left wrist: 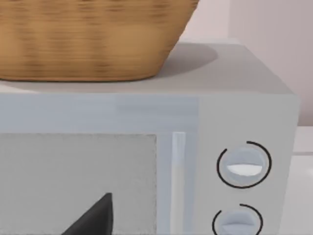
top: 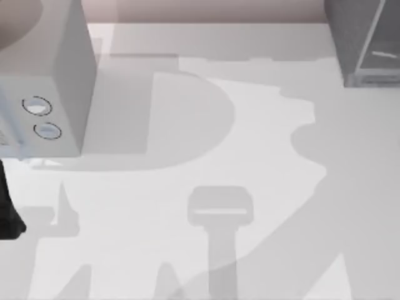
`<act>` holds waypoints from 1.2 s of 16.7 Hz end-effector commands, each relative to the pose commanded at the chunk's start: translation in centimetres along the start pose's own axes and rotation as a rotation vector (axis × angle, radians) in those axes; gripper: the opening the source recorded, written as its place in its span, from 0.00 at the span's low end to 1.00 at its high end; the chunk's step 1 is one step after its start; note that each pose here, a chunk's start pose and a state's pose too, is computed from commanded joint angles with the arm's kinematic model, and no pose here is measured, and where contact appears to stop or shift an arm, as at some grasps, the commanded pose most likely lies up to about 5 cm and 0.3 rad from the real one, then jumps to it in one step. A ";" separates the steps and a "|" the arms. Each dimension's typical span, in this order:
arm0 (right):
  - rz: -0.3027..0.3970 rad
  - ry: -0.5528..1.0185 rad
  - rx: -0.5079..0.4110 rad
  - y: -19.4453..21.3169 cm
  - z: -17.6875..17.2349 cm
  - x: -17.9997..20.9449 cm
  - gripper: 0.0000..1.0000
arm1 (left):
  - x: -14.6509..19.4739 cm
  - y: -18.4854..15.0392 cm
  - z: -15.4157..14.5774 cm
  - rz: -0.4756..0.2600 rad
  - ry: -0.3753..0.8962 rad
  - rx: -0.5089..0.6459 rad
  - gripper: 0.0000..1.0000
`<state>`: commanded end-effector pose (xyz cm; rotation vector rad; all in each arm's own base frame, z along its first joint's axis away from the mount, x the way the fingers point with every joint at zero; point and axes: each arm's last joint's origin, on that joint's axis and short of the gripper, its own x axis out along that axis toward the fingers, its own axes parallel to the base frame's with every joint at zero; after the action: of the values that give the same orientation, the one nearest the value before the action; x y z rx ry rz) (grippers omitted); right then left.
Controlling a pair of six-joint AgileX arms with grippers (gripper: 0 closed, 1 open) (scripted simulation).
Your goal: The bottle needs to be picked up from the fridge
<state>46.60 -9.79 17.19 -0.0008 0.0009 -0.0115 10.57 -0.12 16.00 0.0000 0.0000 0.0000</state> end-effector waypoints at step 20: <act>0.000 0.006 0.002 0.0 1.1 -10.1 0.00 | 0.0 0.0 0.0 0.000 0.000 0.000 1.00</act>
<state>36.52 -9.69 18.32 0.0015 0.0071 -0.0119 10.57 -0.12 16.00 0.0000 0.0000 0.0000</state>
